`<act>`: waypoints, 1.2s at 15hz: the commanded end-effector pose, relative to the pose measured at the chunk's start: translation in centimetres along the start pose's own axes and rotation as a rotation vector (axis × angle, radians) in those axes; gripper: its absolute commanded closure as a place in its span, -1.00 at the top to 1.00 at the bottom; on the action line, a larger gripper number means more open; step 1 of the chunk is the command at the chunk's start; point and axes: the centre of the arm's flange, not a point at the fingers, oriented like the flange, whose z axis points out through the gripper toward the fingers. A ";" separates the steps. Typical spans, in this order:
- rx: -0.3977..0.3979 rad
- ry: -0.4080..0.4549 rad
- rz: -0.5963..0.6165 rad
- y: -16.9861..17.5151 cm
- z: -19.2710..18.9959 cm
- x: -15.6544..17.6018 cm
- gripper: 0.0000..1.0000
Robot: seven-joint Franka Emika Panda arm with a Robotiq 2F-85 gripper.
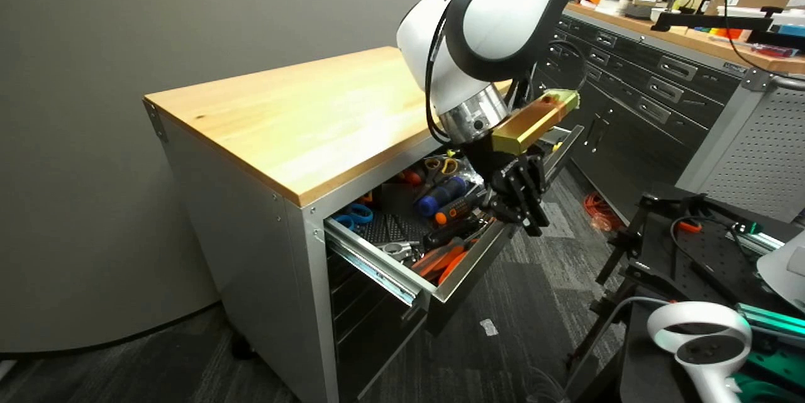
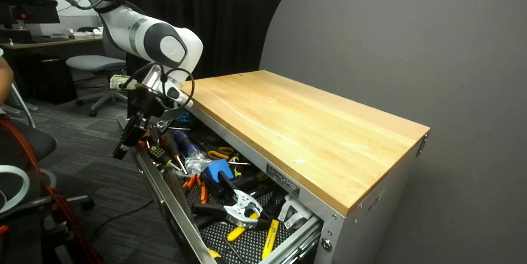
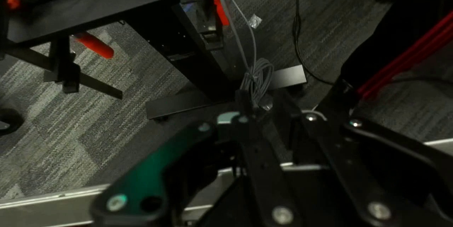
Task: Pick up the screwdriver from the top of the cabinet, put it in the drawer and close the drawer.
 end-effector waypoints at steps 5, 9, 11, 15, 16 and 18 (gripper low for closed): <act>-0.005 0.255 0.128 -2.2 -3.0 0.3 -0.86; -0.029 0.392 0.122 -3.3 -4.4 1.7 -0.85; -0.026 0.454 0.110 -3.8 -5.1 2.3 -0.90; -0.017 0.532 0.080 -4.6 -6.0 4.0 -0.89; -0.014 0.541 0.076 -4.7 -6.1 4.5 -0.87; 0.000 0.563 0.073 -4.9 -6.6 5.0 -0.87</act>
